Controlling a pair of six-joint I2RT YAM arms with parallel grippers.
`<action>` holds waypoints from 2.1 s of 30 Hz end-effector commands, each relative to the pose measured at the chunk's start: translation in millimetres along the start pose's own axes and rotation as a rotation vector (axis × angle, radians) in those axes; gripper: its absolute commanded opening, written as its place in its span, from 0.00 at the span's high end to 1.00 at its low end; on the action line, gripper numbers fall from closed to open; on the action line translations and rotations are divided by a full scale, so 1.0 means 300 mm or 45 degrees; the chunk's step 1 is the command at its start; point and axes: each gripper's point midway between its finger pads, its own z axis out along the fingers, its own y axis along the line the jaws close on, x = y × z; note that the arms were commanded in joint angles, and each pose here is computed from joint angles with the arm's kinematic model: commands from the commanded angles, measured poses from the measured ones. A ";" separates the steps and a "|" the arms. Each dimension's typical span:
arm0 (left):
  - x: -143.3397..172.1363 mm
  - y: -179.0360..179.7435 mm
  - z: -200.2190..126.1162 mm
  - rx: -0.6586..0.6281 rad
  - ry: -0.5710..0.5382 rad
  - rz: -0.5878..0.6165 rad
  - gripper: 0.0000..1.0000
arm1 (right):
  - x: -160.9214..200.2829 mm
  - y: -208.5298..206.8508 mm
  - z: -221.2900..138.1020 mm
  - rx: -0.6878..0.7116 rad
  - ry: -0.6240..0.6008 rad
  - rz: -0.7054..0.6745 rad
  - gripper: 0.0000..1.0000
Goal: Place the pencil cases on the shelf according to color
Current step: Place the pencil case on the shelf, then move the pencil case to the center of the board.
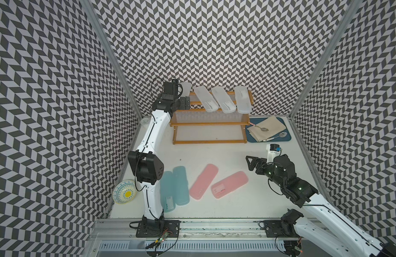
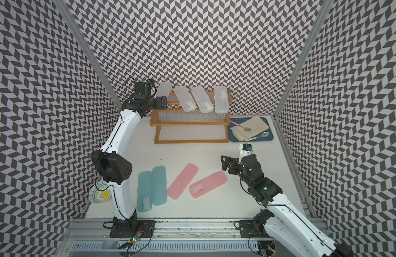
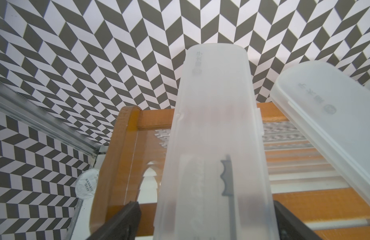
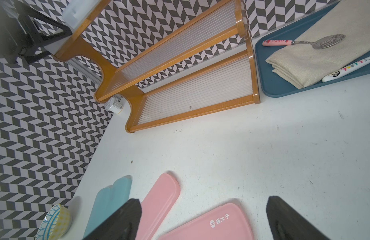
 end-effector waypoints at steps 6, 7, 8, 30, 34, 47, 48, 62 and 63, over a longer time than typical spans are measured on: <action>-0.072 -0.014 -0.141 0.081 -0.087 -0.027 0.00 | -0.073 0.049 -0.033 -0.060 -0.073 0.023 0.02; -0.074 -0.019 -0.147 0.091 -0.092 -0.029 0.00 | -0.075 0.049 -0.033 -0.058 -0.072 0.024 0.02; -0.076 -0.026 -0.151 0.105 -0.095 -0.032 0.00 | -0.075 0.050 -0.034 -0.059 -0.072 0.022 0.02; 0.105 -0.092 -0.493 0.335 -0.259 -0.219 0.00 | 0.016 0.052 0.005 -0.088 0.078 0.029 0.04; 0.221 -0.136 -0.510 0.369 -0.198 -0.237 0.00 | 0.078 0.056 0.037 -0.110 0.179 0.046 0.05; 0.634 -0.324 -0.510 0.513 0.013 -0.300 0.00 | 0.411 0.080 0.094 -0.074 0.546 0.050 0.07; 0.660 -0.337 -0.508 0.522 0.029 -0.303 0.00 | 0.434 0.070 0.087 -0.053 0.567 0.050 0.07; 0.948 -0.460 -0.466 0.578 0.203 -0.319 0.01 | 0.608 -0.039 0.047 0.072 0.732 0.124 0.07; 0.962 -0.455 -0.464 0.566 0.213 -0.314 0.00 | 0.600 -0.033 0.065 0.080 0.726 0.108 0.07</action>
